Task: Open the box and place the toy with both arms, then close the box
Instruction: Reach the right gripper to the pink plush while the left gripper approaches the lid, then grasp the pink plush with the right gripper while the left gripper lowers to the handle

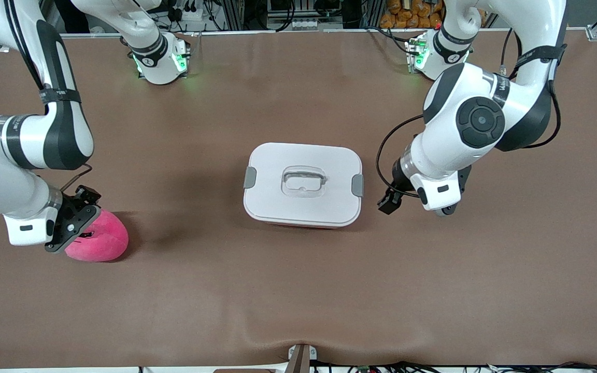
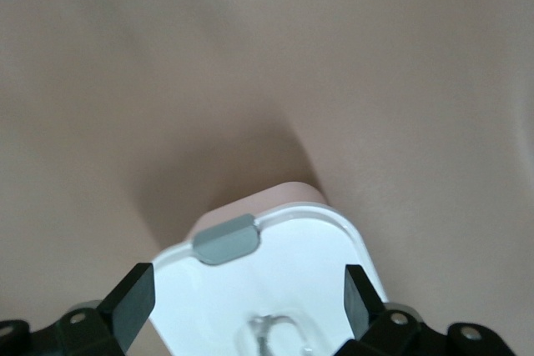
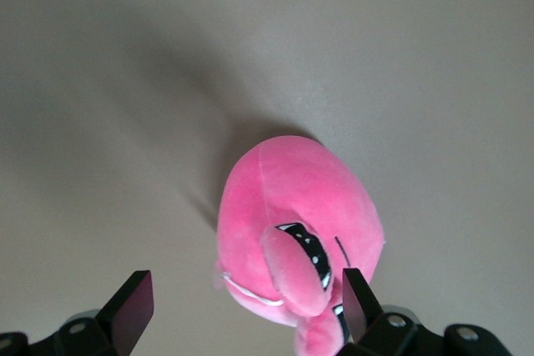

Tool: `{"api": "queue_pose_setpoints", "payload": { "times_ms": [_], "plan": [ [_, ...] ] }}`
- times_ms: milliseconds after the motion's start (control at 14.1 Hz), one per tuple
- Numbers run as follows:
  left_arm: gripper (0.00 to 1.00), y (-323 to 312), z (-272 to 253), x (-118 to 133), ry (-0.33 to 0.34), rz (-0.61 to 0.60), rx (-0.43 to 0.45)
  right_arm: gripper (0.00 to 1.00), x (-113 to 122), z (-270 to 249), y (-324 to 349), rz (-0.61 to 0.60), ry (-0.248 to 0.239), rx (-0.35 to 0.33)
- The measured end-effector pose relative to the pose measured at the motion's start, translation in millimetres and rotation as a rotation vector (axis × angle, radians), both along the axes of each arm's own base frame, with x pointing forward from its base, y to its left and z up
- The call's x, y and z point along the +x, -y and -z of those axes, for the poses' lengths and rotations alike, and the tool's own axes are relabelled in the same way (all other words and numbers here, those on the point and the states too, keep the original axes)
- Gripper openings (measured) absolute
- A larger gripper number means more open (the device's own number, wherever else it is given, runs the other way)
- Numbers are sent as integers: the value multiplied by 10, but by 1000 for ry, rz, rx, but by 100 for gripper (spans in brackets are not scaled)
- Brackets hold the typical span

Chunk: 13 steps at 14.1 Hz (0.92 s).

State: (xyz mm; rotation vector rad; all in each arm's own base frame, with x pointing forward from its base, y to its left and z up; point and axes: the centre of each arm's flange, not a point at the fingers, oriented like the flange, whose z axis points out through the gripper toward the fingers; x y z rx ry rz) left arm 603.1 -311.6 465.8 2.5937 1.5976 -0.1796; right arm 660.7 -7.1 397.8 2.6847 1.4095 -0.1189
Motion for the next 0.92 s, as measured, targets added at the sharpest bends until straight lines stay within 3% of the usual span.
{"api": "queue_pose_setpoints", "payload": {
  "times_ms": [427,640,925],
  "plan": [
    [100,413,79,-29,-6,-185,-7,100,62,276,300,-283,9,-5],
    [100,529,169,-24,-13,-258,-8,100,29,547,404,-314,-18,-2],
    [100,931,368,-165,-14,-329,-18,100,7,636,389,-324,-18,-4]
  ]
}}
